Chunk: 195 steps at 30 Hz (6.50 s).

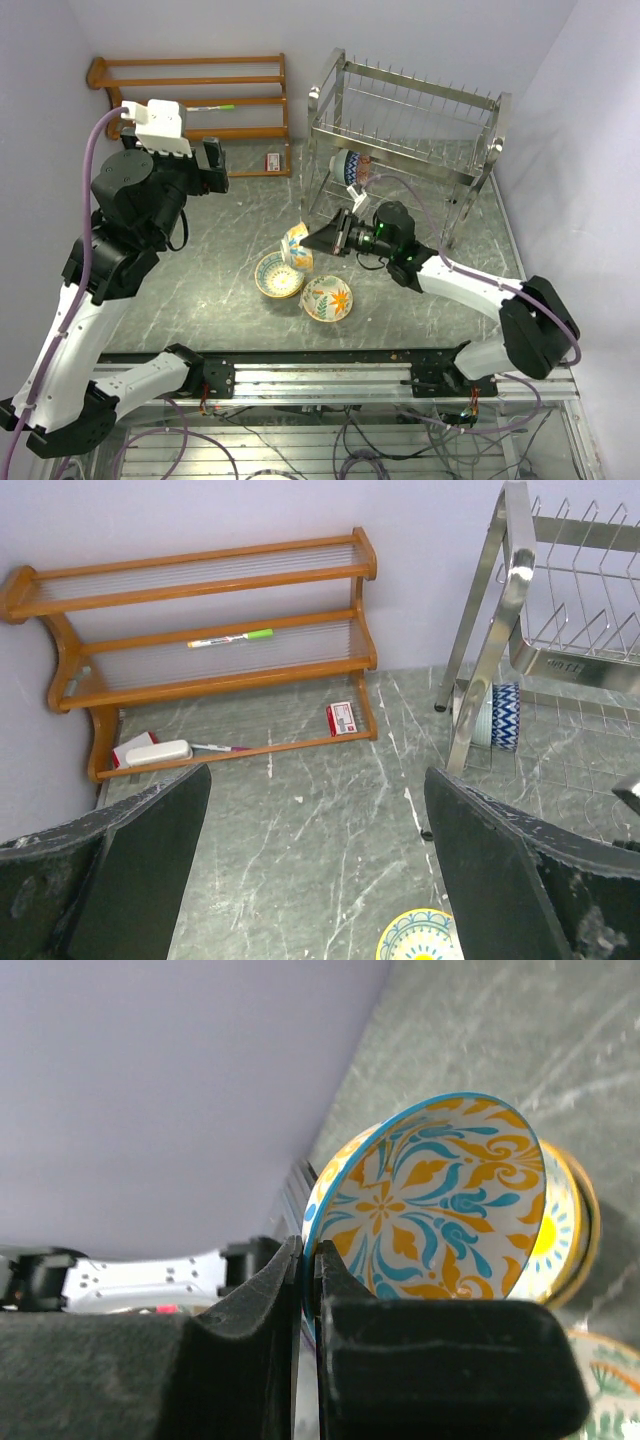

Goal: Load the bowls into the dish rack

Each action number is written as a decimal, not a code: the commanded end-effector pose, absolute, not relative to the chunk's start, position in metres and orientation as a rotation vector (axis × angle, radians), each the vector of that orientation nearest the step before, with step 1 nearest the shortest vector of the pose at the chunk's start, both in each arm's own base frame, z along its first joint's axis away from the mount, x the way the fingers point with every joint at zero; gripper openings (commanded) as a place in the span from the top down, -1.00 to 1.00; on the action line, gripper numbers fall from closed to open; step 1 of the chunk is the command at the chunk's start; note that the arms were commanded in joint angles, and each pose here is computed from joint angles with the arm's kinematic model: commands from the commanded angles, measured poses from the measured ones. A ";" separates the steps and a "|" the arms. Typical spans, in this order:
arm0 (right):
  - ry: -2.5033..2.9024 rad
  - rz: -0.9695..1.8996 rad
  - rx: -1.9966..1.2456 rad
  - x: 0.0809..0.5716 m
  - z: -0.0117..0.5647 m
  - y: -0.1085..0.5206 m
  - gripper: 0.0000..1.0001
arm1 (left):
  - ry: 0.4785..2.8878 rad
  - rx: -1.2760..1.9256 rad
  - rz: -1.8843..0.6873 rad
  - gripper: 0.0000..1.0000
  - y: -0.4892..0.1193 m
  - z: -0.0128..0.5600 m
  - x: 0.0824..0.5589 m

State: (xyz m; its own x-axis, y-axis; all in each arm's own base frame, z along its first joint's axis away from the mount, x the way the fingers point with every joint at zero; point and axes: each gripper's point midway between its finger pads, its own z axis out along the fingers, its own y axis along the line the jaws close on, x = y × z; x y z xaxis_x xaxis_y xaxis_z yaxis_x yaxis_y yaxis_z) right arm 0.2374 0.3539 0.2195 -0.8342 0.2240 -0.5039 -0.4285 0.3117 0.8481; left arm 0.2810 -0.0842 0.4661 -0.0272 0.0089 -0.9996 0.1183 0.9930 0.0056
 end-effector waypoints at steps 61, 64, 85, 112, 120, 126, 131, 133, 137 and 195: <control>1.282 1.564 0.309 0.489 0.253 0.153 1.00 | 1.710 0.234 -0.058 -0.98 -0.130 0.416 0.339; 1.259 1.552 0.310 0.499 0.258 0.150 1.00 | 1.716 0.238 -0.054 -0.98 -0.130 0.413 0.338; 1.073 1.560 0.354 0.518 0.282 0.128 1.00 | 1.726 0.259 -0.045 -0.98 -0.132 0.403 0.337; 1.157 1.428 0.424 0.521 0.260 0.110 1.00 | 1.736 0.267 -0.043 -0.98 -0.135 0.398 0.339; 1.191 1.391 0.435 0.522 0.249 0.108 1.00 | 1.742 0.271 -0.047 -0.98 -0.138 0.395 0.342; 1.218 1.367 0.458 0.526 0.240 0.105 1.00 | 1.740 0.272 -0.048 -0.98 -0.139 0.396 0.344; 1.263 1.347 0.482 0.531 0.227 0.103 1.00 | 1.742 0.274 -0.052 -0.98 -0.141 0.395 0.346; 1.285 1.340 0.487 0.532 0.220 0.104 1.00 | 1.742 0.274 -0.051 -0.98 -0.141 0.396 0.347; 1.320 1.338 0.517 0.534 0.203 0.103 1.00 | 1.744 0.273 -0.049 -0.98 -0.142 0.395 0.348; 1.663 1.164 0.589 0.551 0.139 0.100 0.12 | 1.749 0.284 -0.061 -0.98 -0.152 0.391 0.360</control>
State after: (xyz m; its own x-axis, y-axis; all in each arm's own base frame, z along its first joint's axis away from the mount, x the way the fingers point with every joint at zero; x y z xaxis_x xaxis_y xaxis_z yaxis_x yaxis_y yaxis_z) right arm 0.5468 0.1144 0.1367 -0.4365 0.8027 -0.4063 -0.1709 0.3694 0.9134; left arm 0.3592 -0.1460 0.3650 -0.2356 0.1987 -0.9513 0.2134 0.9656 0.1488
